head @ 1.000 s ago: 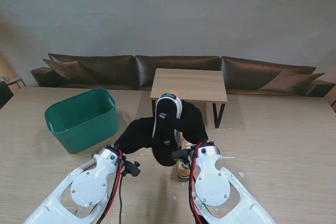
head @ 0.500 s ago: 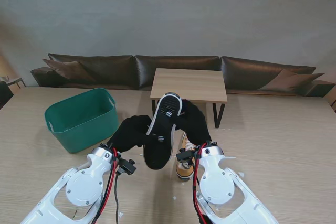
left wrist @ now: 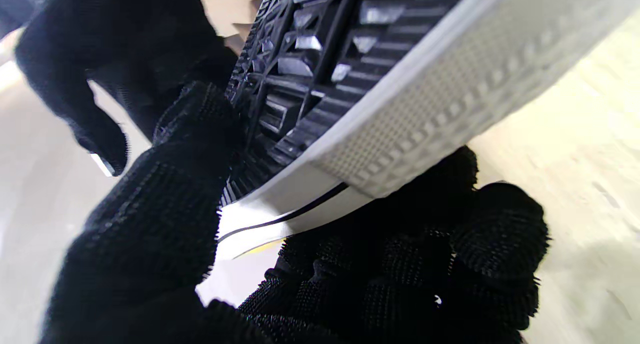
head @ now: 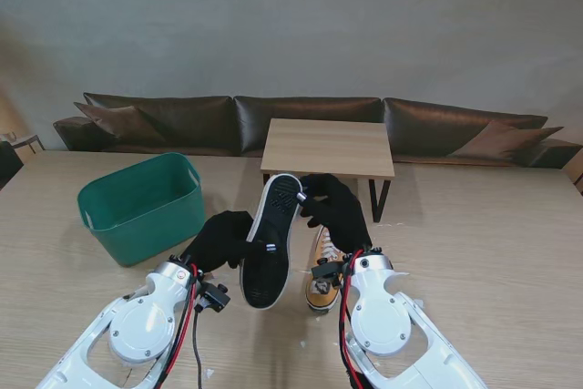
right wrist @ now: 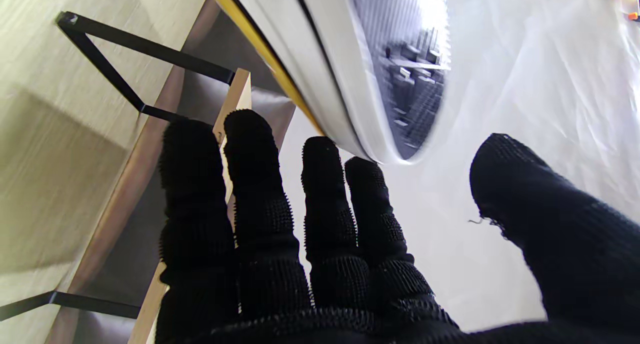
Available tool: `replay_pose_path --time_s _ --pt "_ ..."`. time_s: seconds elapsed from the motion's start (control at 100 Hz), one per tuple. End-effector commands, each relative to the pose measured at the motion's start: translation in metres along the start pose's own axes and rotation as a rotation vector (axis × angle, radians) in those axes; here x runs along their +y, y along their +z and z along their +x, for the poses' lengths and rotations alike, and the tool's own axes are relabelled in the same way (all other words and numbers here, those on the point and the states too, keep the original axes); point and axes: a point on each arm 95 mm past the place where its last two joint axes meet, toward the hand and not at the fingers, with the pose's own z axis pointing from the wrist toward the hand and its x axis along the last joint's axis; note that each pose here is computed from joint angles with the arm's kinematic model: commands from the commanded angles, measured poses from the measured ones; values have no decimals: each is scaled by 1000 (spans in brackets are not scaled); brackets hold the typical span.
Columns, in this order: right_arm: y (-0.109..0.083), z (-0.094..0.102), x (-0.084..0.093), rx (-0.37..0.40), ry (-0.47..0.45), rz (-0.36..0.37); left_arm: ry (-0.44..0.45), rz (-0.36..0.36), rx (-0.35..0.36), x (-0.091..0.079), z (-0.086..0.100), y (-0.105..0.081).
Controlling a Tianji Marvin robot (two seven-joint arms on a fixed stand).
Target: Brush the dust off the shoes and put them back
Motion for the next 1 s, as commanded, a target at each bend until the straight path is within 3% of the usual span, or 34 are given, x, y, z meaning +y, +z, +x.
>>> replay_pose_path --time_s 0.0,0.25,0.42,0.68,0.99 --pt "-1 -2 0 -6 2 1 -1 -28 -20 0 0 -4" --pt "-1 -11 6 -25 -16 -13 68 -72 -139 0 -17 -15" --pt "-2 -17 11 -34 -17 -20 98 -96 -221 7 -33 -12" --pt "-4 -27 16 -55 -11 -21 174 -165 -294 17 -49 12" --pt "-5 -35 20 -73 5 -25 223 -164 -347 26 -54 45"
